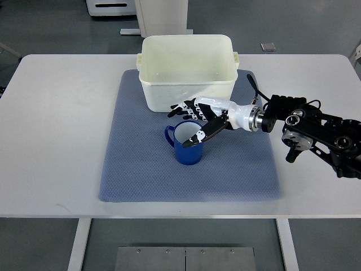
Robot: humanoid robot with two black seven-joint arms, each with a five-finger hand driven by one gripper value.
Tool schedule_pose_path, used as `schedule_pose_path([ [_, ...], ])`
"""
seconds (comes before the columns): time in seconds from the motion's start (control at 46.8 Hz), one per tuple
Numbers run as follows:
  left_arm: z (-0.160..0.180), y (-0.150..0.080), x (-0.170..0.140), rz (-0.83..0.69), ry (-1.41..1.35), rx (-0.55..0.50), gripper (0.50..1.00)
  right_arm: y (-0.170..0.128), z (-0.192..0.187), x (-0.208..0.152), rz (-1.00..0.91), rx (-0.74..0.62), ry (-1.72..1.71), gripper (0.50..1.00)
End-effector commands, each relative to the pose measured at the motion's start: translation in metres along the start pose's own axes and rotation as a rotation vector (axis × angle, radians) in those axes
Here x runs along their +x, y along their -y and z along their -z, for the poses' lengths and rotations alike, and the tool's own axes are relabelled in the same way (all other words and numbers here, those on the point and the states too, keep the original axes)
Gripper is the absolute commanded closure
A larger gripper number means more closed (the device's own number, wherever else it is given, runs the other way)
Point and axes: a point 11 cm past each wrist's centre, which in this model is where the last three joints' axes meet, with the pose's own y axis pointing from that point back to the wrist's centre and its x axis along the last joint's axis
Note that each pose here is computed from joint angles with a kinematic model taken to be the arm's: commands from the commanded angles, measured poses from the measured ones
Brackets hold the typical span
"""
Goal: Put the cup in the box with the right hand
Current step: 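Close the right hand's fingers around the blue mug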
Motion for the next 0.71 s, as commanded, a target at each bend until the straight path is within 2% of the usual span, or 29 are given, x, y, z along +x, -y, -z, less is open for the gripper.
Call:
schedule_pose_path([
  [0.0,0.000,0.000,0.000,0.000,0.002,0.000,0.500,0.000,-0.003,-0.002,0.005,-0.008,-0.001,0.517],
  [0.684,0.000,0.000,0.000,0.000,0.001,0.000,0.500,-0.001,-0.029,-0.011,0.001,-0.043,0.039,0.519],
])
